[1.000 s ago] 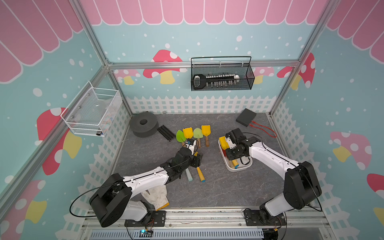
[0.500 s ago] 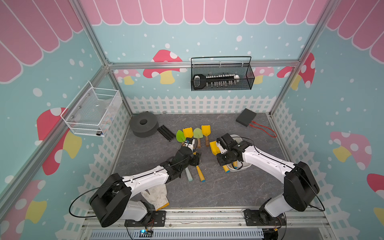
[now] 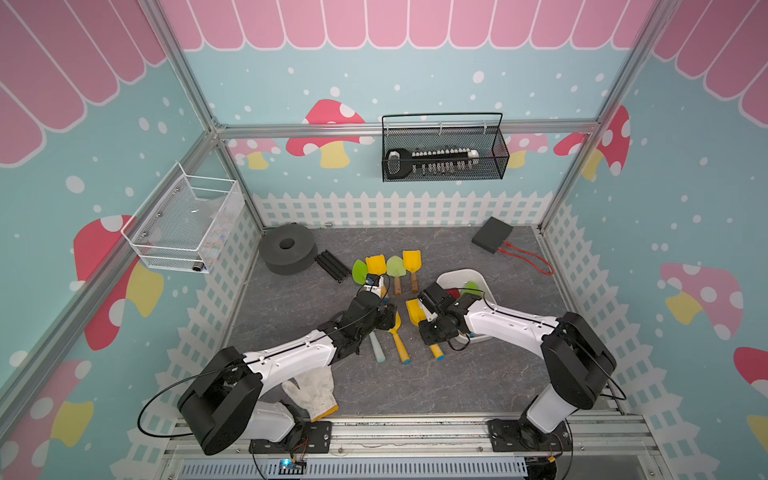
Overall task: Take the shovel out of the storage box
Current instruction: Place the shovel at the center of the board.
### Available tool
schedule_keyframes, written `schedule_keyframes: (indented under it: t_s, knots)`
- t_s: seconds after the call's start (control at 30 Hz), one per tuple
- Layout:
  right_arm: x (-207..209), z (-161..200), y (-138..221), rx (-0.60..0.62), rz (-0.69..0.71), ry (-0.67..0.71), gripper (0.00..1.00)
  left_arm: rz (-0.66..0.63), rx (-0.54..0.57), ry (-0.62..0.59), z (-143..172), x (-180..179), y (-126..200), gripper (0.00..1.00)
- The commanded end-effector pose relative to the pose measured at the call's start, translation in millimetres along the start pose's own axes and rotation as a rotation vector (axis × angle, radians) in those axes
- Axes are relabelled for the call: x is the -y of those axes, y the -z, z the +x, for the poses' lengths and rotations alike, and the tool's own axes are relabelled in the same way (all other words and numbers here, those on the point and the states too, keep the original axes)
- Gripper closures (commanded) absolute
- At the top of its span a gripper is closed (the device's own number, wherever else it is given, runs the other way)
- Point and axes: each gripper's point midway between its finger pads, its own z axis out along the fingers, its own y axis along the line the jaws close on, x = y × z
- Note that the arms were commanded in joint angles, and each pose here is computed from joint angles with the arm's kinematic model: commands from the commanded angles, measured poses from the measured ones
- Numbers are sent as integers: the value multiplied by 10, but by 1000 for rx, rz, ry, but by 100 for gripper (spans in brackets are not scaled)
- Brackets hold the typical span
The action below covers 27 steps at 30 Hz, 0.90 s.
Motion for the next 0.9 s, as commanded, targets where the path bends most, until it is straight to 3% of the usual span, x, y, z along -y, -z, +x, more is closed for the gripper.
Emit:
schedule_keyframes:
  t_s: [0.0, 0.5, 0.87]
  knots:
    - [-87, -60, -117, 18, -29, -45, 81, -6, 26, 22, -106, -19, 56, 30]
    - [-148, -157, -365, 31, -43, -111, 78, -7, 26, 27, -111, -38, 60, 30]
    - [-150, -156, -437, 24, -31, -122, 68, -7, 31, 31, -118, -45, 74, 30]
